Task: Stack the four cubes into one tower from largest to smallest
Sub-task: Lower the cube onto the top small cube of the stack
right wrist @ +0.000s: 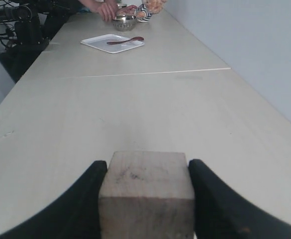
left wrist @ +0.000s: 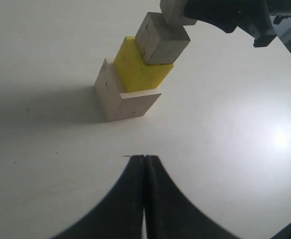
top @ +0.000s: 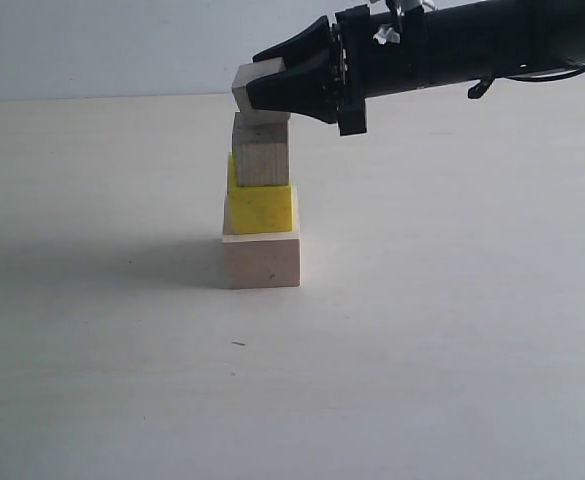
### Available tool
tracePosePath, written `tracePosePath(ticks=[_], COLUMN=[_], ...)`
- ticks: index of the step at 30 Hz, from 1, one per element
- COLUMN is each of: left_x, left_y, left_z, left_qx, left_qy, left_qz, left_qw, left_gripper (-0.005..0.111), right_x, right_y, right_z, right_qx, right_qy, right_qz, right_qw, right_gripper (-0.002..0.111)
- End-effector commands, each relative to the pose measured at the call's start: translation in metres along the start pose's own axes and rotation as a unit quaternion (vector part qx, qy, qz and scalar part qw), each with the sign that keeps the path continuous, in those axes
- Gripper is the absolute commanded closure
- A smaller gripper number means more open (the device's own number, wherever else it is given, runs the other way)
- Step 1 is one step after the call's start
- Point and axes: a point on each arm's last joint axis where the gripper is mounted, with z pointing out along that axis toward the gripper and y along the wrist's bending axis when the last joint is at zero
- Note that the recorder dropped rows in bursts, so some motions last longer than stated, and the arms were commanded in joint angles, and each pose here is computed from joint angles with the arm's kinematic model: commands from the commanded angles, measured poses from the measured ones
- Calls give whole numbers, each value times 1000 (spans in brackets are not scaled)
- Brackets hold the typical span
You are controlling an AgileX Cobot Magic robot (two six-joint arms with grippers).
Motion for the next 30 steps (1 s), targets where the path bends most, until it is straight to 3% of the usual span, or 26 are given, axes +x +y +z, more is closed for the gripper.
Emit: tracePosePath(ticks=[1, 30], left_x=[0, 4], left_y=[1, 0], left_z=[-1, -1], left_qx=[-3, -2], left_qy=[-4, 17], left_qz=[6, 2], left_qw=[1000, 1000], left_gripper=[107, 107], right_x=[-4, -16], right_y=[6, 6], right_z=[8, 0], right_qx=[-18, -4], right_qy=[1, -13], right_qz=[-3, -20], right_qw=[1000, 1000], right_gripper=[108, 108])
